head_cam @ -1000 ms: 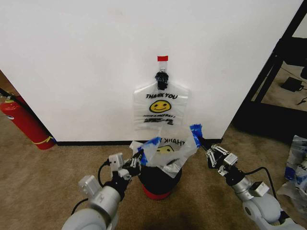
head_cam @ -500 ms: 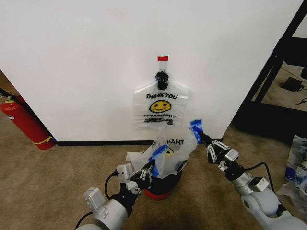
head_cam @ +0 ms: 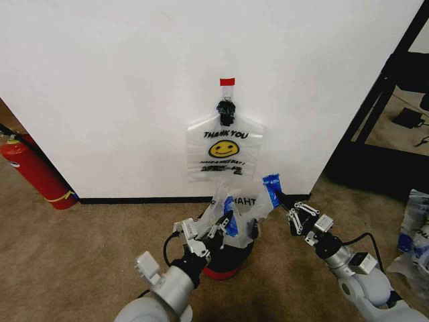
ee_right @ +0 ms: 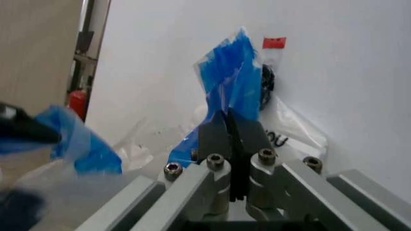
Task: Pick up the garbage bag from the wall and place it over the trash bin.
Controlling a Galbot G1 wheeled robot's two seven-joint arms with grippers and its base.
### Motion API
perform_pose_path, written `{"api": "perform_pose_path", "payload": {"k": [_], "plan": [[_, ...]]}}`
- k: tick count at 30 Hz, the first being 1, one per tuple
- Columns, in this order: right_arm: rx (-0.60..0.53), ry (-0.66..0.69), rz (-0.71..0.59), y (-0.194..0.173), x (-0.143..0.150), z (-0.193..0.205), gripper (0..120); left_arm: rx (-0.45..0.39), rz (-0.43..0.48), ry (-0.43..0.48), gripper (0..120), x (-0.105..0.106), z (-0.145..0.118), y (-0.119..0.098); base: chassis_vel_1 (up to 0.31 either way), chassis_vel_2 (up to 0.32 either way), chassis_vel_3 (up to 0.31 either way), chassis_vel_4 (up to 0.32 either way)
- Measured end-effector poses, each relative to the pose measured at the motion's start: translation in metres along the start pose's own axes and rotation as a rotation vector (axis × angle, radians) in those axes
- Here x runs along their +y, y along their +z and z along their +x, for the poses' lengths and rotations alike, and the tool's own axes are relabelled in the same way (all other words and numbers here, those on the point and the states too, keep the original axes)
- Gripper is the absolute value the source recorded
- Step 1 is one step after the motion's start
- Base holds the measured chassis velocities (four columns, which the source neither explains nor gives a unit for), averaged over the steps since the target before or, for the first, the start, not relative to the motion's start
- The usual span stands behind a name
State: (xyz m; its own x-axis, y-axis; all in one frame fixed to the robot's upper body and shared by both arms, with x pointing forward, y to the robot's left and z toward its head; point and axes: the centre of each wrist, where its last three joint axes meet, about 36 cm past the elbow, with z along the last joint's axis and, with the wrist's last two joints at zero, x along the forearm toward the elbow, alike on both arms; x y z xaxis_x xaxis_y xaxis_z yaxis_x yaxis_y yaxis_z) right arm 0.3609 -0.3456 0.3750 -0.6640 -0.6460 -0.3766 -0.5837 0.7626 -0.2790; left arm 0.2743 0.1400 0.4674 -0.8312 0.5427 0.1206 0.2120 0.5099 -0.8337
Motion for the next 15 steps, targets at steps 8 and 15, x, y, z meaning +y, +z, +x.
{"api": "perform_pose_path", "payload": {"k": [8, 15], "plan": [[0.040, -0.027, -0.007, 0.021, 0.021, 0.003, 0, 0.016, -0.049, -0.111, 0, 0.036, -0.020, 0.005, 0.000, 0.000, 0.000, 0.000], [0.087, -0.073, -0.059, 0.055, 0.059, 0.007, 0, 0.012, -0.137, -0.200, 0, 0.048, -0.016, -0.001, 0.000, 0.000, 0.000, 0.000]]}}
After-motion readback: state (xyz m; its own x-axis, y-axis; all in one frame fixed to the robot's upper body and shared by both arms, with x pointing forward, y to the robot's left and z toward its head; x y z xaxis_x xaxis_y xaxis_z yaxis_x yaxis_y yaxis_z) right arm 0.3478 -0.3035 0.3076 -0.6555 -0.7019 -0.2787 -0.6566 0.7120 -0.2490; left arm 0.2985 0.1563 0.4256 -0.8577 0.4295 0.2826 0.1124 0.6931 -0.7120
